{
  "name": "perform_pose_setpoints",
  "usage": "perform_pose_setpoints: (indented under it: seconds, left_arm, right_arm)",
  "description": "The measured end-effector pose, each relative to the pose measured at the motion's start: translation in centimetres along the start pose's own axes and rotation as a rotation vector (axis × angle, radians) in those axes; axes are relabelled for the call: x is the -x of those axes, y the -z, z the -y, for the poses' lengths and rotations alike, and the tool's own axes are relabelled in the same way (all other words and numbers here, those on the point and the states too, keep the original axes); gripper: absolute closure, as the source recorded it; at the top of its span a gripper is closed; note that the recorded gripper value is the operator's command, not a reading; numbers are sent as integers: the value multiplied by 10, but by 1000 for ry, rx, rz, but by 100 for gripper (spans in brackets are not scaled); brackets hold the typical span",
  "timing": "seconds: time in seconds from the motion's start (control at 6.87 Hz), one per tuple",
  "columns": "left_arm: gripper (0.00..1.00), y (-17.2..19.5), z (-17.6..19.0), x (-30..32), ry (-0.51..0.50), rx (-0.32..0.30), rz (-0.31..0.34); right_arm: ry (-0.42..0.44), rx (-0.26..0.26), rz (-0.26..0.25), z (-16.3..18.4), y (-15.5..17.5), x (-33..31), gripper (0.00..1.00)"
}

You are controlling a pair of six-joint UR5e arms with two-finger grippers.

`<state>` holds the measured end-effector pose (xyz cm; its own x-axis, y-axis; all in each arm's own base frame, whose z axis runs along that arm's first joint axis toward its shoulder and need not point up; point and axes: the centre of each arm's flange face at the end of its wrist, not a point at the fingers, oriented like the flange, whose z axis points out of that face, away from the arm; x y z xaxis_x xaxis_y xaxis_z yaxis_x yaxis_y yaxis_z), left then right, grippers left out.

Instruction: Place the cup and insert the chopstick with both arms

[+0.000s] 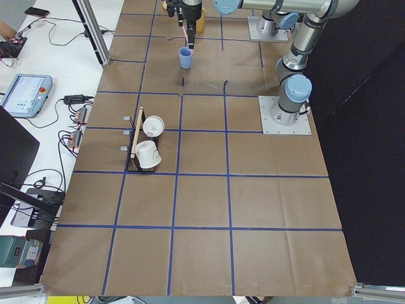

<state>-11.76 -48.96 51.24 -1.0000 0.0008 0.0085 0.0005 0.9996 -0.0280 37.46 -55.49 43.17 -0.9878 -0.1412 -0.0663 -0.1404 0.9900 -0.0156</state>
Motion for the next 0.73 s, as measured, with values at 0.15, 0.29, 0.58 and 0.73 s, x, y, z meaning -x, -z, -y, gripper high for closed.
perform_pose_setpoints:
  seconds: [0.15,0.29,0.58,0.73]
  left_arm:
    - [0,1,0,0,0,-1,1]
    - [0,0,0,0,1,-1,1]
    - [0,0,1,0,2,0,-1]
    - [0,0,0,0,2,0,-1]
  right_arm:
    - [-29,3,-1,0,-4,0,1]
    - [-47,2,-1,0,-6,0,1]
    - [-56,-16,6,6,-5,-1,1]
    - [-59,-24,3,10,-2,-9,1]
